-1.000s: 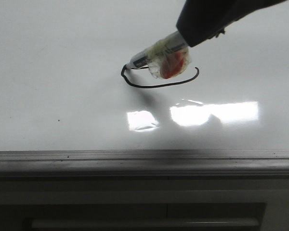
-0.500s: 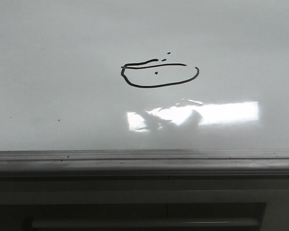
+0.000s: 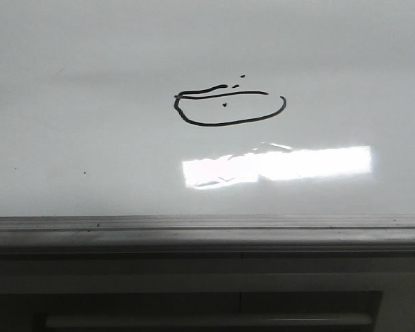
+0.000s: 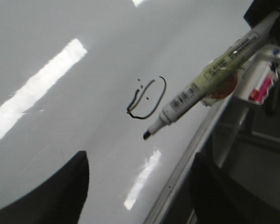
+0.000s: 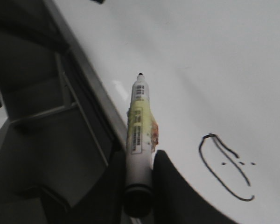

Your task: Write number 0 on whiteboard

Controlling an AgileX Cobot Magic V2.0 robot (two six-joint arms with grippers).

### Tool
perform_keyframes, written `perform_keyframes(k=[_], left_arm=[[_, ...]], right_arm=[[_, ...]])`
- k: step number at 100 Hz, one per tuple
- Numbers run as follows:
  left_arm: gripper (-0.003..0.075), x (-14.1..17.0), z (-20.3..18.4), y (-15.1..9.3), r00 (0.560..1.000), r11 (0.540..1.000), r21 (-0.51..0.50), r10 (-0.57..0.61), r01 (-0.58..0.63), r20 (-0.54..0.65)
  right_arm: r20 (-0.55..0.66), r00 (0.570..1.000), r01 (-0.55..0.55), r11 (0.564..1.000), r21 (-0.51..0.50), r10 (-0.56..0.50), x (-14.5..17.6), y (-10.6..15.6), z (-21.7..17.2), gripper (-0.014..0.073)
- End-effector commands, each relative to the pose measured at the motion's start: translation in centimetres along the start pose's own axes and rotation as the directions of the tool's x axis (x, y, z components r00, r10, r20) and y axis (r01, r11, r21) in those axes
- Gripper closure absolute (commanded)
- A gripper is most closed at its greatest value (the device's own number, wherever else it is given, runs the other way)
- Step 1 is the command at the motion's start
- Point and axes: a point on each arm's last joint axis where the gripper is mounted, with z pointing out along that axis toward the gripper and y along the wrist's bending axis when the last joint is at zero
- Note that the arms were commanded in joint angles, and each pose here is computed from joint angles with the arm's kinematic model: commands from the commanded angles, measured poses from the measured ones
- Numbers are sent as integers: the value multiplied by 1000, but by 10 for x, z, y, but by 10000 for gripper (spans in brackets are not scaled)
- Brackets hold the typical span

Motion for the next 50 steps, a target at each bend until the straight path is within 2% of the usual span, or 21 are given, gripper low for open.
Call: perform_keyframes(k=[1,21,50], left_arm=[[361,-19,3,-4,995,993,63,98,-99,14],[390,-26,19,-18,985,973,169,168,-159,-44],[390,-28,37,-32,963,953,263,201,-151,-177]], right_arm=[[80,995,55,997,-50,-51,-11,2,-9,665],[91,992,95,987,-133,-83,-11,10,-10,665],[127,987,121,972,-200,-97,-13,17,-11,665]])
